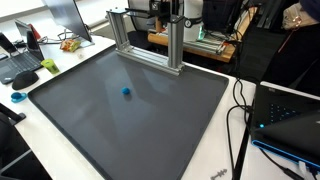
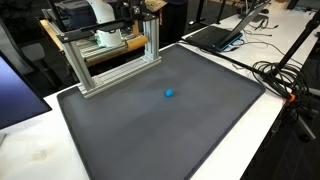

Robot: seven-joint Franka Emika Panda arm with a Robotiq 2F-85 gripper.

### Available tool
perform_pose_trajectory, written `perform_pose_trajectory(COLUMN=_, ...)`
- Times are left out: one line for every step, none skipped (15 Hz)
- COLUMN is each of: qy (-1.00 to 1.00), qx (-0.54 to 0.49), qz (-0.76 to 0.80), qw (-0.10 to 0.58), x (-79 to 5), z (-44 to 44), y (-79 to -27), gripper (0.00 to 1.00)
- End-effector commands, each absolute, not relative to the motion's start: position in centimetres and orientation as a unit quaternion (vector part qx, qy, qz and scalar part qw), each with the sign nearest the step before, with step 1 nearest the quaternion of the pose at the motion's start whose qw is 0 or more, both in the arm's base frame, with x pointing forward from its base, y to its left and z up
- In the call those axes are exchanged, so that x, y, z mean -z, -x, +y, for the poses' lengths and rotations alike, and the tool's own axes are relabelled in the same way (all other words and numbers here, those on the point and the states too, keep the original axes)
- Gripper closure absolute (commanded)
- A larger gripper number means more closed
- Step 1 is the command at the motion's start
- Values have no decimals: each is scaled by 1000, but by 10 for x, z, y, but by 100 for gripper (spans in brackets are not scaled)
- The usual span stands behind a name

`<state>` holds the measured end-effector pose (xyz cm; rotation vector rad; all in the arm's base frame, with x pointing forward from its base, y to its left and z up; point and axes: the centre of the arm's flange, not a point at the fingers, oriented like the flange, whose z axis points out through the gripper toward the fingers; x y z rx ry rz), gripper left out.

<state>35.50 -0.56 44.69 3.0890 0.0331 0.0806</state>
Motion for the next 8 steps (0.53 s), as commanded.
perform_pose_trajectory(qy=-999, qx=-11, qz=20, qw=22, x=-431, z=0, y=-359, gripper=48)
perform_pose_trajectory(qy=-999, qx=-10, qz=21, qw=24, x=-430, z=0, y=-359, gripper=51)
perform_pose_trajectory(qy=-999, qx=-9, qz=21, qw=25, x=-429, z=0, y=-360, gripper=51)
perform_pose_trajectory(qy=-999, qx=-7, qz=22, qw=27, x=-428, z=0, y=-360, gripper=54)
perform_pose_trajectory(qy=-999, qx=-7, qz=22, qw=28, x=-428, z=1, y=-360, gripper=53)
perform_pose_trajectory(qy=-999, qx=-7, qz=23, qw=30, x=-426, z=1, y=-360, gripper=55)
perform_pose_trajectory(qy=-999, qx=-6, qz=24, qw=31, x=-425, z=1, y=-360, gripper=54)
perform_pose_trajectory(qy=-999, qx=-6, qz=25, qw=32, x=-424, z=1, y=-361, gripper=53)
